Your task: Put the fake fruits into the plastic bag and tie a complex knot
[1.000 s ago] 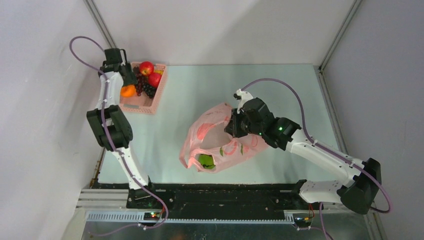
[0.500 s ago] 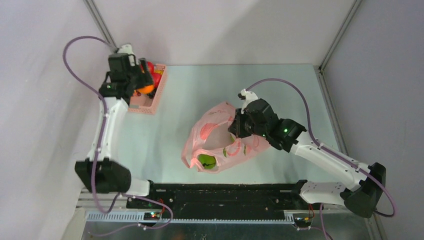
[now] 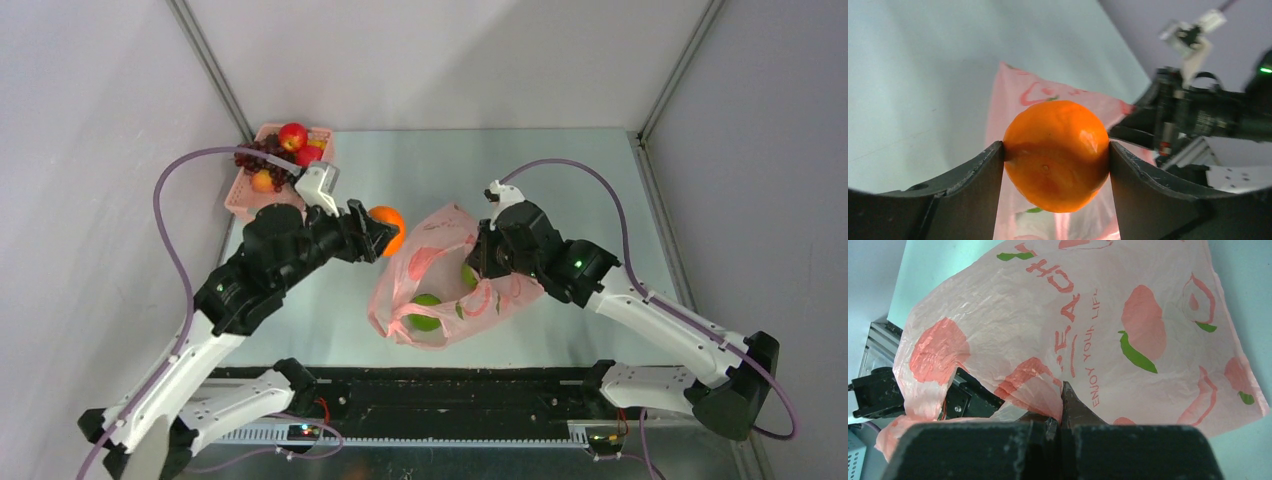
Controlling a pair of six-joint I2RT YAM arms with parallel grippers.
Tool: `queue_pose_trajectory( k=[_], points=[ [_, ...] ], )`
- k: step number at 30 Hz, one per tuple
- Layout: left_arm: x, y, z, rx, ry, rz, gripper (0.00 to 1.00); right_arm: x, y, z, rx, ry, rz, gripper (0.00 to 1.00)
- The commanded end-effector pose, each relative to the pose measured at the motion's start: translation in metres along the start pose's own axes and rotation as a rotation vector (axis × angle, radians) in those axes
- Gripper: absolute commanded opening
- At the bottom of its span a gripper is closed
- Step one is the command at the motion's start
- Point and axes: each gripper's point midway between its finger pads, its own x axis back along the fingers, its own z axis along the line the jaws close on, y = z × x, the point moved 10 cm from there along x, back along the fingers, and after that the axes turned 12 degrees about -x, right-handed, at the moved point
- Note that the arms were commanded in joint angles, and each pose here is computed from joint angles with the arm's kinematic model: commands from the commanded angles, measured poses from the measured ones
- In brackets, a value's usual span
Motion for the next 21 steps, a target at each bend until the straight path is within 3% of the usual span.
queue_pose_trajectory(
  k=[1, 11, 21],
  points=[
    [0.004, 0.002, -0.025, 0.054, -0.055, -0.062, 0.45, 0.004, 0.001, 0.001, -0.019, -0.017, -0.028, 0.0],
    [-0.017, -0.024, -0.095, 0.088, -0.298, -0.012, 0.45, 0.009, 0.001, 0.001, -0.04, -0.022, -0.031, 0.0],
    [-0.043, -0.071, -0.092, 0.061, -0.167, 0.056, 0.45, 0.015, 0.003, 0.003, -0.052, -0.01, -0.044, 0.0]
  ],
)
